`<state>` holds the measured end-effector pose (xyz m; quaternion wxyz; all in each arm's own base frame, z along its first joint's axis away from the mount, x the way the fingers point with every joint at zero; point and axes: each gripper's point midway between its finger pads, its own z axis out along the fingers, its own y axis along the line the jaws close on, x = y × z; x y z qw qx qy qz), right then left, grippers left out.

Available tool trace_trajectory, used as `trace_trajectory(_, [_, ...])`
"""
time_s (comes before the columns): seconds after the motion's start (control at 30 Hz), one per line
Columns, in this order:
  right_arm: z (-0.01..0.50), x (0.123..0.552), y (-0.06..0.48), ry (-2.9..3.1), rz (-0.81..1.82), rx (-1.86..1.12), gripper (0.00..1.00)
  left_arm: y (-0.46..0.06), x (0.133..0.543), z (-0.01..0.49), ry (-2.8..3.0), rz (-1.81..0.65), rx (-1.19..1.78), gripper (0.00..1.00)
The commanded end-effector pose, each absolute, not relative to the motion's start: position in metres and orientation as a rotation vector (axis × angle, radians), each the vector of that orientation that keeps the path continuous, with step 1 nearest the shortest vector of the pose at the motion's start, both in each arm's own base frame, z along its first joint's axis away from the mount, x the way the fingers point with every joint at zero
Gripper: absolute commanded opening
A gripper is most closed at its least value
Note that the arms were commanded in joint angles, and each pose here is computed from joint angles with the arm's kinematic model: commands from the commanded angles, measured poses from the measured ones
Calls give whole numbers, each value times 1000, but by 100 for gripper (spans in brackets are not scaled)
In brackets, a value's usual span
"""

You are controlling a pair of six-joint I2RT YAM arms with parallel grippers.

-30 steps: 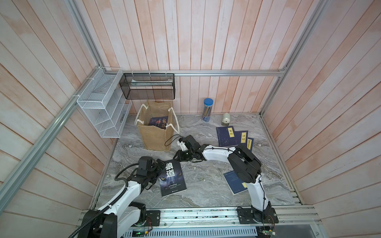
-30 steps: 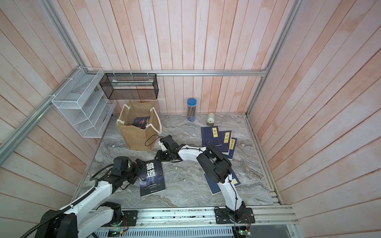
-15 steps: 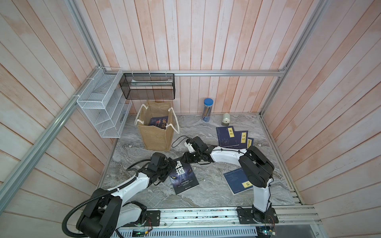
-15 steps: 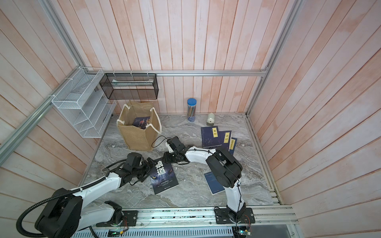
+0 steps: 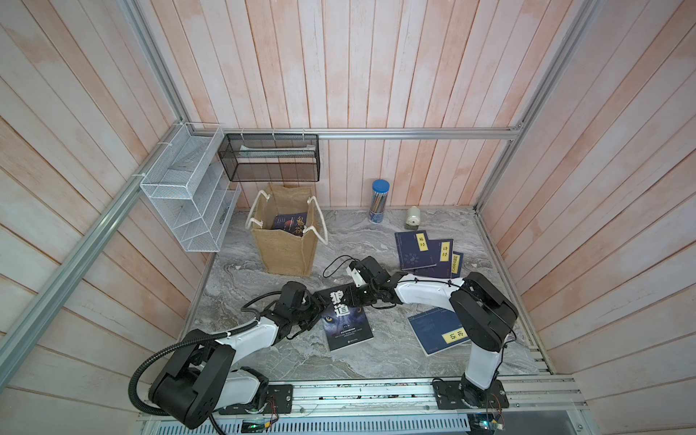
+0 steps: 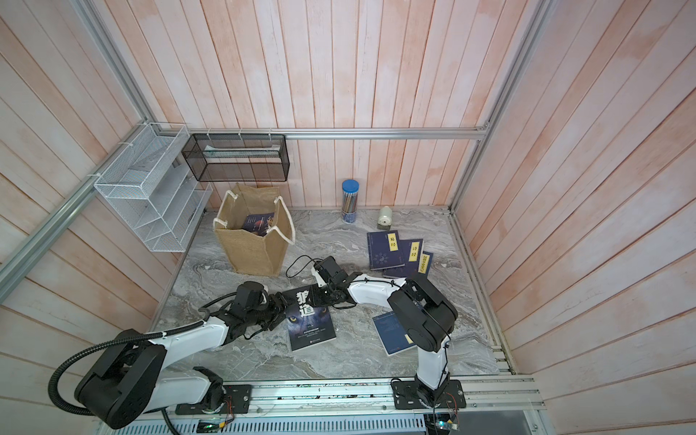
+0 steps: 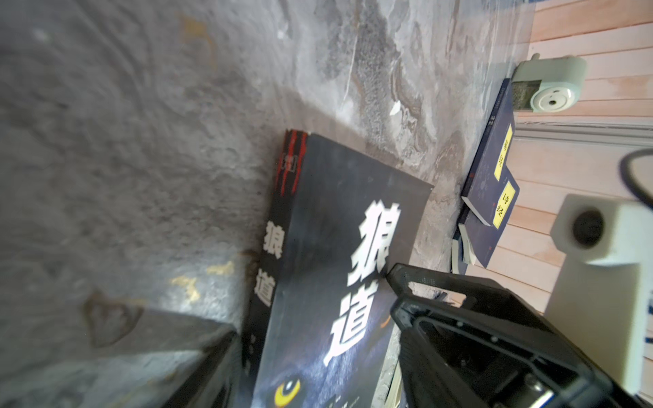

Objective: Put the books into the canvas bag
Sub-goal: Move the book to the center of the board, then pick up the book from the center of the board.

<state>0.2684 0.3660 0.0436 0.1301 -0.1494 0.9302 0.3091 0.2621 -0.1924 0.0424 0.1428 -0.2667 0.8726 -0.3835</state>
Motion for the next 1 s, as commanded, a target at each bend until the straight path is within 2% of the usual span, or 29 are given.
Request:
trace_trajectory(0.0, [25, 278, 355, 2753, 809, -445, 37, -205, 272, 45, 2494, -1152, -679, 71])
trace_trajectory(0.17, [43, 296, 342, 2722, 735, -424, 36, -216, 291, 56, 2440, -1194, -591, 69])
trace_trajectory(0.43, [70, 293, 304, 2697, 769, -281, 40, -195, 283, 55, 2496, -1057, -453, 73])
trace_trajectory(0.63, [57, 274, 285, 2735, 782, -214, 41, -181, 265, 58, 2504, -1045, -398, 73])
trace_trajectory(0.97, [29, 253, 293, 2817, 871, -196, 40, -189, 230, 41, 2526, -1226, -399, 74])
